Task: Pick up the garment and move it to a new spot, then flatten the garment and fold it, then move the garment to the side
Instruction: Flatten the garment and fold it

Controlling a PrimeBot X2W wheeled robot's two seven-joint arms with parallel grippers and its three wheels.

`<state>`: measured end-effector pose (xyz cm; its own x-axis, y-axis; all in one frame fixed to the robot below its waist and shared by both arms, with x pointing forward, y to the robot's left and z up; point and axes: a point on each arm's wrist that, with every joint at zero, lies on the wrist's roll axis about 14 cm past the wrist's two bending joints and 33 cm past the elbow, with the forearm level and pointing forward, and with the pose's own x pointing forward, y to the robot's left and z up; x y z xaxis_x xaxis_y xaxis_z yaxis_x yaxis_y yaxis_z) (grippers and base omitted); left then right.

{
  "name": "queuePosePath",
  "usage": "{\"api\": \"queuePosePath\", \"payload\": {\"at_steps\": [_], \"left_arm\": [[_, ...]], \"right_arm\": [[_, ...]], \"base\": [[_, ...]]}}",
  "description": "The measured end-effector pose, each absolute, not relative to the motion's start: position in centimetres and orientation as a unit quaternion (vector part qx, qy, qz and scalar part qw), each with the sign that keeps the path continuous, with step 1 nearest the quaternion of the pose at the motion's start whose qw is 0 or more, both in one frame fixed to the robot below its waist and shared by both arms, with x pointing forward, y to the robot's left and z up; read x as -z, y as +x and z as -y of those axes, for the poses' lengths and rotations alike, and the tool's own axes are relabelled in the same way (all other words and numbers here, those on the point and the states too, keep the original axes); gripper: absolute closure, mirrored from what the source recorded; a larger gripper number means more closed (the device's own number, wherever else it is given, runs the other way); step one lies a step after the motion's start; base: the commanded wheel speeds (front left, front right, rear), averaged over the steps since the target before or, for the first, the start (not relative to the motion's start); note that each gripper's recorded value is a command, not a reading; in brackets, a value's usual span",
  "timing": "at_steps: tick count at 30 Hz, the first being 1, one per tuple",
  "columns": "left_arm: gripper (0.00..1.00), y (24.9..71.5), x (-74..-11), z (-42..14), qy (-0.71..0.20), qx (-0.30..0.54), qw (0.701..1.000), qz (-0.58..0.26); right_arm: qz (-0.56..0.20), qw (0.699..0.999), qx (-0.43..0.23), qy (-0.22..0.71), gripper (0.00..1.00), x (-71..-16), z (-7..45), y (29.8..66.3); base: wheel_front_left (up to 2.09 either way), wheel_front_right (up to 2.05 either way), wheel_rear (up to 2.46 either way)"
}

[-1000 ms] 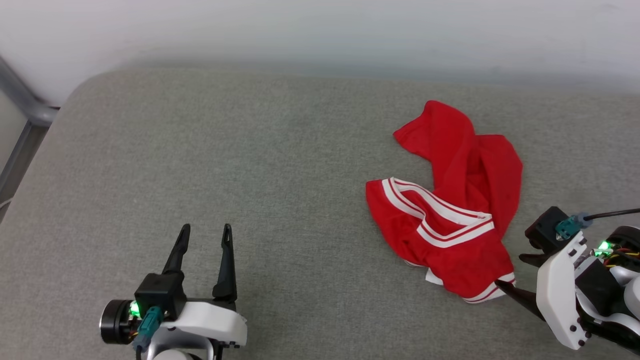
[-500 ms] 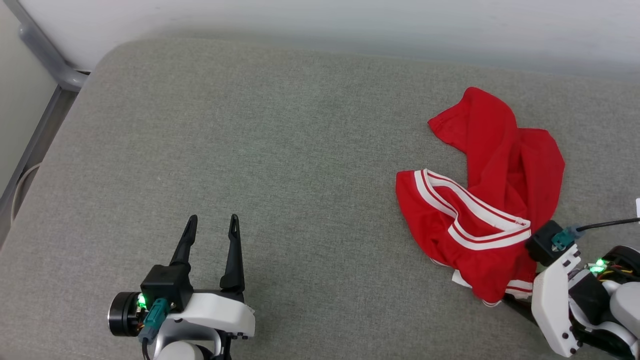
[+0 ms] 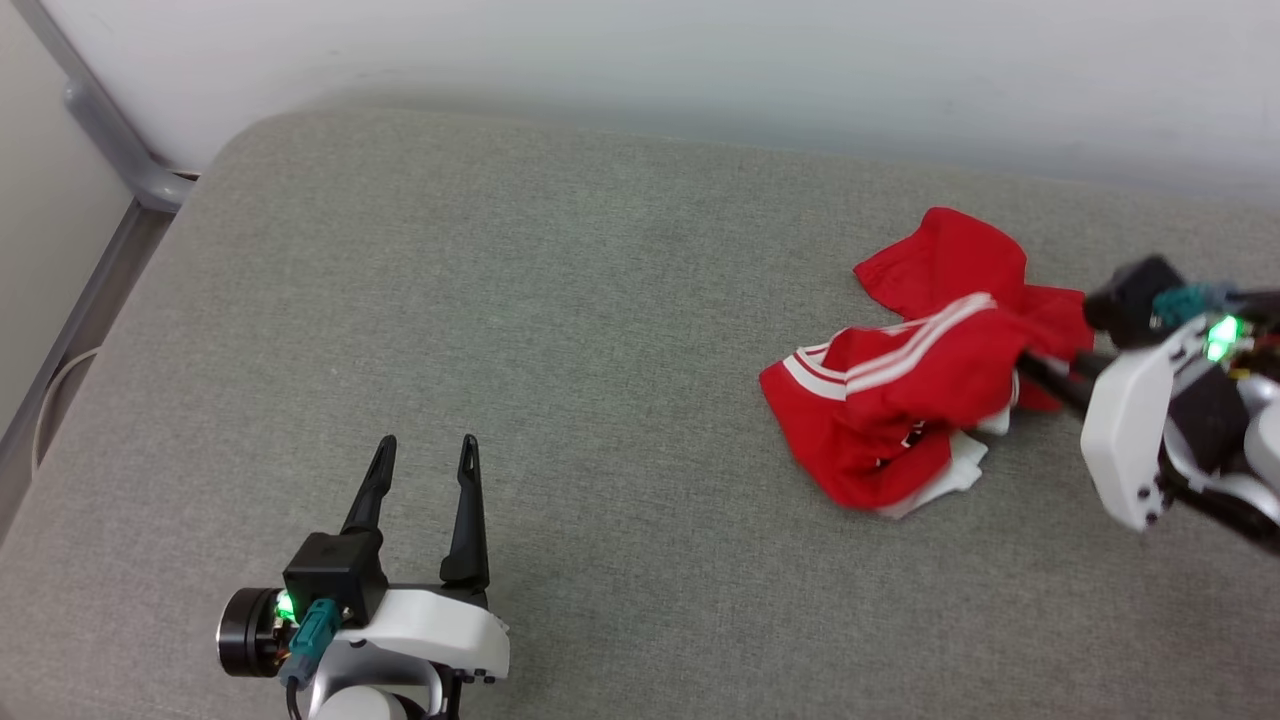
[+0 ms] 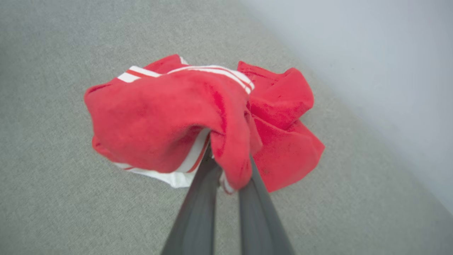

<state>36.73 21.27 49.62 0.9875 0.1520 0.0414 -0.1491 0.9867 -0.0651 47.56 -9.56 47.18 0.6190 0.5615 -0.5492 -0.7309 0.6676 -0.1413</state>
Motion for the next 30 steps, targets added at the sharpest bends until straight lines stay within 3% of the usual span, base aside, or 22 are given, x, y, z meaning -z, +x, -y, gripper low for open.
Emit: {"api": "queuePosePath", "payload": {"at_steps": [3,8,20,25,30], "left_arm": [[0.0,36.3,-49.7,-21.7,-0.03,-0.085,0.996,0.024],[0.0,35.7,-49.8,-22.2,-0.031,-0.093,0.995,0.025],[0.0,34.3,-50.0,-23.7,-0.032,-0.122,0.992,0.027],[0.0,34.1,-50.0,-23.9,-0.032,-0.127,0.991,0.027],[0.0,34.3,-50.0,-23.5,-0.034,-0.12,0.992,0.028]], "right_arm": [[-0.167,0.889,-0.373,-0.206,1.0,-51.3,7.7,50.0],[-0.105,0.88,-0.397,-0.239,1.0,-54.5,4.3,51.3],[0.061,0.83,-0.498,-0.242,1.0,-63.5,-8.4,49.9],[0.089,0.823,-0.509,-0.236,1.0,-64.6,-9.5,49.3],[0.07,0.832,-0.491,-0.25,1.0,-62.8,-6.8,49.7]], "base": [[0.0,0.0,0.0],[0.0,0.0,0.0],[0.0,0.0,0.0],[0.0,0.0,0.0],[0.0,0.0,0.0]]}}
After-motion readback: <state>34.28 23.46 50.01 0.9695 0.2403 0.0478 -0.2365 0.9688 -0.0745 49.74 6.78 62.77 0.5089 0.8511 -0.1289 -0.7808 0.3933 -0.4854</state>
